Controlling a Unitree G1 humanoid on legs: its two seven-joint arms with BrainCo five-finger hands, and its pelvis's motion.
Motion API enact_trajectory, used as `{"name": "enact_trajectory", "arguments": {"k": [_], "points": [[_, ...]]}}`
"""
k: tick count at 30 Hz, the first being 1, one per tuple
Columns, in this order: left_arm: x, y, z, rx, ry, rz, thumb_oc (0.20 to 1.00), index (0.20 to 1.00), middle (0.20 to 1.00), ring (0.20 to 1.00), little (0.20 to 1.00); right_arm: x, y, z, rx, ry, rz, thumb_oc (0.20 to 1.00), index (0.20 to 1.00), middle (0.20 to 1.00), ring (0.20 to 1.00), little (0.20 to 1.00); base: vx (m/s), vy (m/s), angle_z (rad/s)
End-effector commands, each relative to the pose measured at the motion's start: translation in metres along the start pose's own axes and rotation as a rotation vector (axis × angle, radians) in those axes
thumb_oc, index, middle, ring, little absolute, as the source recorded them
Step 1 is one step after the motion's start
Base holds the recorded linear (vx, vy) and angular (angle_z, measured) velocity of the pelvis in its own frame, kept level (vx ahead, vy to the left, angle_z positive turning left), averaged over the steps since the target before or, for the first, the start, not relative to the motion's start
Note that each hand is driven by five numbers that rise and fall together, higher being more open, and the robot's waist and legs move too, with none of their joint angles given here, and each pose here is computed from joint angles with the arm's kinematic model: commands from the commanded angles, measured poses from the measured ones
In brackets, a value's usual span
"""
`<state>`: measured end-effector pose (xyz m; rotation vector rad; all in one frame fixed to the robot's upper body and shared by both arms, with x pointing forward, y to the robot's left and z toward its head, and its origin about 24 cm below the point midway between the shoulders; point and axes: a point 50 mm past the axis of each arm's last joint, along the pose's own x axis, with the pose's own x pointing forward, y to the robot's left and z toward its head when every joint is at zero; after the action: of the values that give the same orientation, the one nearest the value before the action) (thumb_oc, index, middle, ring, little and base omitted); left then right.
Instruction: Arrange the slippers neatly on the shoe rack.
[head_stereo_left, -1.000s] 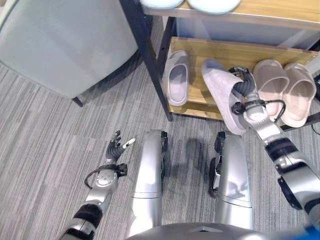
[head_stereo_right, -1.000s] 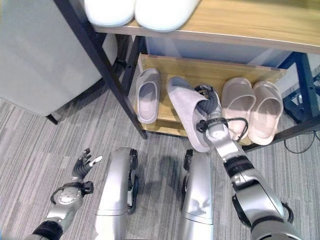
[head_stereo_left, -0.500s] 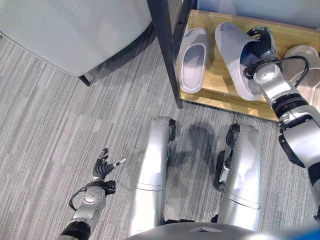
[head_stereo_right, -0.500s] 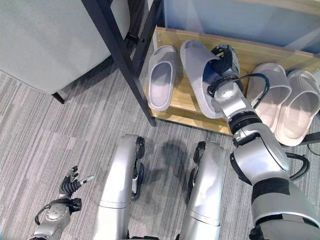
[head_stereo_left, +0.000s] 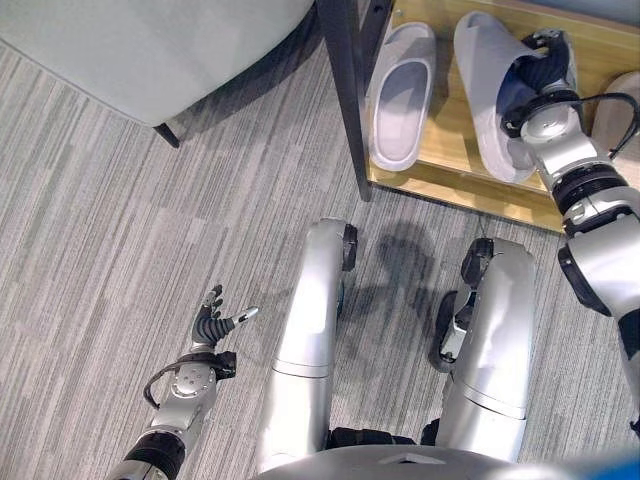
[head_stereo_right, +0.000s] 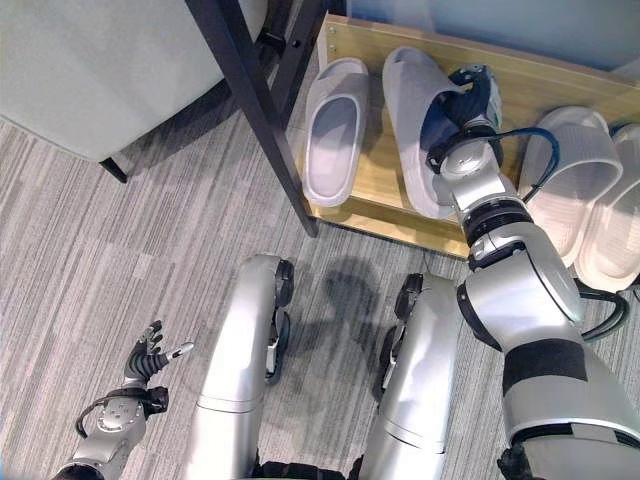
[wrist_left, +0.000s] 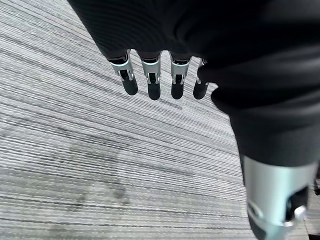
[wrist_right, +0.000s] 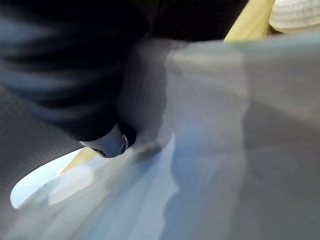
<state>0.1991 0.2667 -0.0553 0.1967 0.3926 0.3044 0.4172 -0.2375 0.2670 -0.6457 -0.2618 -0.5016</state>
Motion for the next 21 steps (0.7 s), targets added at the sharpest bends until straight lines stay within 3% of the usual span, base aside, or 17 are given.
{"name": "enact_trajectory", "arguments": {"k": [1,5,6,7,8,9,20,21], "points": [[-0.003,0.008,0.009,0.092,-0.079,-0.009,1.000,1.000,1.000,1.000,1.000,0.013,-0.029,0.041,0.111,-0.116,-0.119,1.000,1.000,1.000,1.000,1.000,0.00,0.000,0.00],[-0.005,-0.001,0.002,0.118,-0.053,-0.044,1.000,1.000,1.000,1.000,1.000,0.011,-0.020,0.046,0.101,-0.128,-0.097,1.000,1.000,1.000,1.000,1.000,0.00,0.013,0.00],[-0.006,-0.003,0.002,0.137,-0.054,-0.064,0.589,0.589,0.589,0.589,0.589,0.011,-0.019,0.046,0.086,-0.130,-0.093,1.000,1.000,1.000,1.000,1.000,-0.02,0.053,-0.02],[-0.005,-0.005,0.003,0.137,-0.060,-0.068,0.573,0.573,0.573,0.573,0.573,0.010,-0.017,0.046,0.080,-0.135,-0.089,1.000,1.000,1.000,1.000,1.000,-0.03,0.039,-0.03],[-0.005,-0.005,0.005,0.139,-0.066,-0.072,0.752,0.752,0.752,0.752,0.752,0.010,-0.016,0.047,0.072,-0.139,-0.086,1.000,1.000,1.000,1.000,1.000,0.00,0.000,0.00],[-0.005,-0.005,0.005,0.139,-0.066,-0.072,1.000,1.000,1.000,1.000,1.000,0.010,-0.016,0.047,0.072,-0.139,-0.086,1.000,1.000,1.000,1.000,1.000,0.00,0.000,0.00],[-0.003,-0.008,0.005,0.107,-0.047,-0.070,1.000,1.000,1.000,1.000,1.000,0.005,-0.002,0.027,0.031,-0.044,-0.065,1.000,1.000,1.000,1.000,1.000,-0.01,-0.002,0.00],[-0.003,-0.006,0.005,0.109,-0.045,-0.064,1.000,1.000,1.000,1.000,1.000,0.005,-0.003,0.024,-0.049,-0.041,-0.070,1.000,1.000,1.000,1.000,1.000,0.00,0.000,0.00]]}}
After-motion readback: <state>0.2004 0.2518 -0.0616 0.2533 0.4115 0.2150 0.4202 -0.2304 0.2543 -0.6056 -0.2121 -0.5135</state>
